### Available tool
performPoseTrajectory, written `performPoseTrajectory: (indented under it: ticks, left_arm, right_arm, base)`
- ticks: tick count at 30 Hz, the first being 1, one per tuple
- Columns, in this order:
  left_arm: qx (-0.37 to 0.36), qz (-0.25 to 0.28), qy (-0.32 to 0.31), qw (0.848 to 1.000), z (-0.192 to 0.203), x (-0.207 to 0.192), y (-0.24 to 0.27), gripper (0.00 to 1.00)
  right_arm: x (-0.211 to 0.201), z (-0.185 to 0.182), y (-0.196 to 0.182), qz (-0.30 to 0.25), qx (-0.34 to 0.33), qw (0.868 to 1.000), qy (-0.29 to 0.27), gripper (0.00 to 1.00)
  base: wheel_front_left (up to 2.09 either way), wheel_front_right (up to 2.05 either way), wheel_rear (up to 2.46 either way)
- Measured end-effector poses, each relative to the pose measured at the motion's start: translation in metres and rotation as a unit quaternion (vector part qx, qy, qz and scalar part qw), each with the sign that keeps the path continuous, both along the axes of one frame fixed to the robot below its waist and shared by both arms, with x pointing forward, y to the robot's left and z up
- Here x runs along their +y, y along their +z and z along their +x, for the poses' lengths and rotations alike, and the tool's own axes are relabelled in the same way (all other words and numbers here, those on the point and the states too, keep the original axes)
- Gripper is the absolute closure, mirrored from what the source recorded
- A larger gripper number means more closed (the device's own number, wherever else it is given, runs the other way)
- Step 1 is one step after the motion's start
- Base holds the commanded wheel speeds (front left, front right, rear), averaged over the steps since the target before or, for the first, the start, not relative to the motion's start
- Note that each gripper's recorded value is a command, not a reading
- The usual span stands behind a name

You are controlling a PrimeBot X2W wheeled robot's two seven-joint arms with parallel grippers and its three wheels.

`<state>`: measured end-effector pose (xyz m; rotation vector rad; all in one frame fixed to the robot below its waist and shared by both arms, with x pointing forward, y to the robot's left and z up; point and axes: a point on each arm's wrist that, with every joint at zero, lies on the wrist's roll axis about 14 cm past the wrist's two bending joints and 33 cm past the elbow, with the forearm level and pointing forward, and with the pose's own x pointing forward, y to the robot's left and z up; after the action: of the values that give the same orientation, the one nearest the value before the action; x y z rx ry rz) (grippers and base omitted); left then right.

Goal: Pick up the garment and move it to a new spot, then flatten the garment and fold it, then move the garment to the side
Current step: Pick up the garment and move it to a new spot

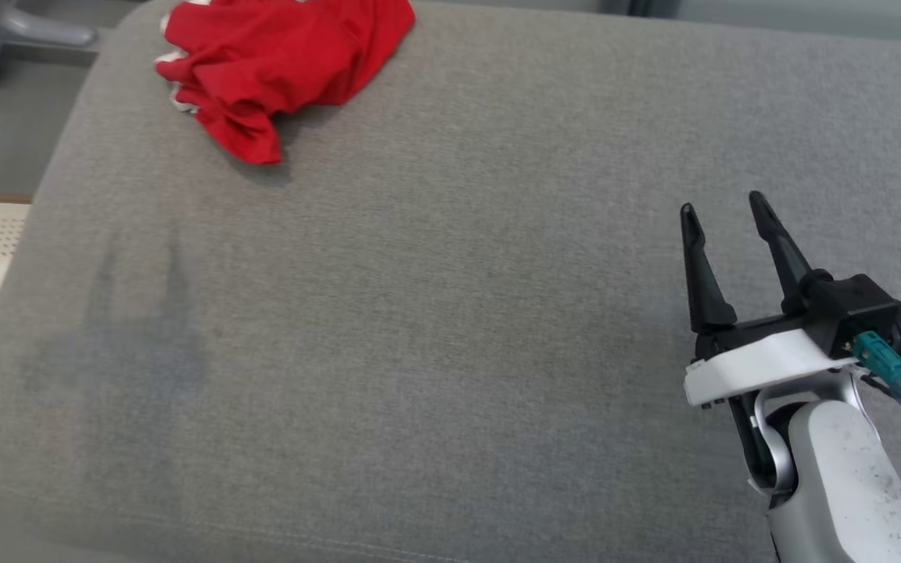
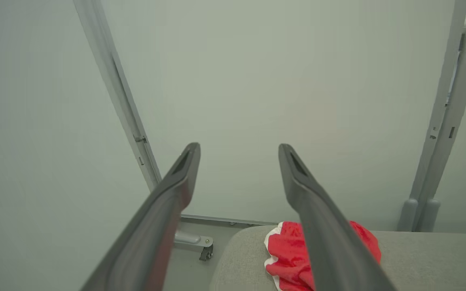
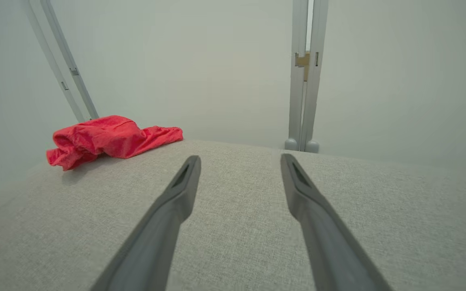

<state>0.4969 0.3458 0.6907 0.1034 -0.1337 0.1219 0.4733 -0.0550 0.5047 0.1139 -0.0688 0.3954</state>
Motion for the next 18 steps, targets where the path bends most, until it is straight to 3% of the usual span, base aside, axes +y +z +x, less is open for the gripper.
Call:
performPoseTrajectory:
  ticks: [3,8,13,18]
  left_arm:
    - [0.077,-0.018,-0.021,0.997,0.034,-0.015,-0.05,0.0]
    - [0.207,-0.067,-0.062,0.974,0.067,-0.053,-0.153,0.0]
    - [0.314,-0.086,-0.092,0.941,0.072,-0.084,-0.236,0.0]
    - [0.375,-0.08,-0.088,0.919,0.073,-0.09,-0.291,0.0]
  right_arm:
    - [-0.024,0.005,-0.014,-0.005,0.014,0.999,-0.031,0.0]
    - [-0.054,0.006,-0.04,-0.017,0.044,0.997,-0.069,0.0]
    - [-0.078,0.005,-0.06,-0.032,0.066,0.992,-0.098,0.0]
    - [-0.093,0.003,-0.077,-0.042,0.085,0.989,-0.115,0.0]
  base:
    - [0.0,0.0,0.0]
    - [0.0,0.0,0.0]
    - [0.0,0.0,0.0]
    - [0.0,0.0,0.0]
